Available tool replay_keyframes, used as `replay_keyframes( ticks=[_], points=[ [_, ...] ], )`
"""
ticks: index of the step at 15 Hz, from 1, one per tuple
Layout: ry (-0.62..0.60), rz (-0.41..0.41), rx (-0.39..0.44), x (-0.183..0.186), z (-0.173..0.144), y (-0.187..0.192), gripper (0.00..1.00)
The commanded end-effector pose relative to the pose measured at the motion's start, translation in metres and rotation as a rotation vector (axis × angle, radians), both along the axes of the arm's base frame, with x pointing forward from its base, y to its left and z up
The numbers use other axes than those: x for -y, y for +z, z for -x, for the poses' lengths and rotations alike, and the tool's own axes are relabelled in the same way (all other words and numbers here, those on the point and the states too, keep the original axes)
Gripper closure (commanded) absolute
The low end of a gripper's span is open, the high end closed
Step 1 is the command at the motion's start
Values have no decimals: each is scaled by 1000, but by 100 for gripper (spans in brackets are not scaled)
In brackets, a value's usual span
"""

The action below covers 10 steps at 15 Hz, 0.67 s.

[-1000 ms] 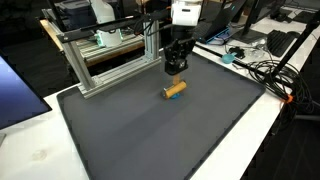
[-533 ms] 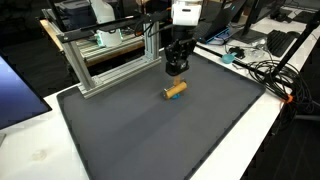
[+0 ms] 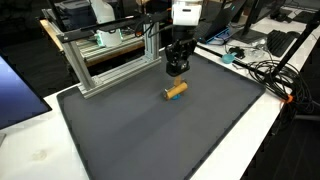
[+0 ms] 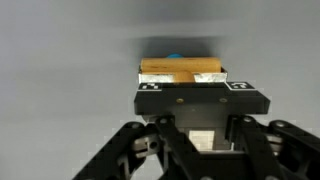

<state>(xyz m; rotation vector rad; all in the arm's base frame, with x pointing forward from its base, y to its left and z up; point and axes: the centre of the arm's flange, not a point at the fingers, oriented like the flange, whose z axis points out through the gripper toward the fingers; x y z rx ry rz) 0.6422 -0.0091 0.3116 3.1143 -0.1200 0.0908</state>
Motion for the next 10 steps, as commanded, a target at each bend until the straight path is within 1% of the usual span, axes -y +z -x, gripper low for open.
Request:
replay_keyframes(
  ticks=[1, 10],
  points=[
    [-10, -15, 7, -2, -2, -33, 78],
    [0, -32, 19, -2, -4, -31, 78]
  ],
)
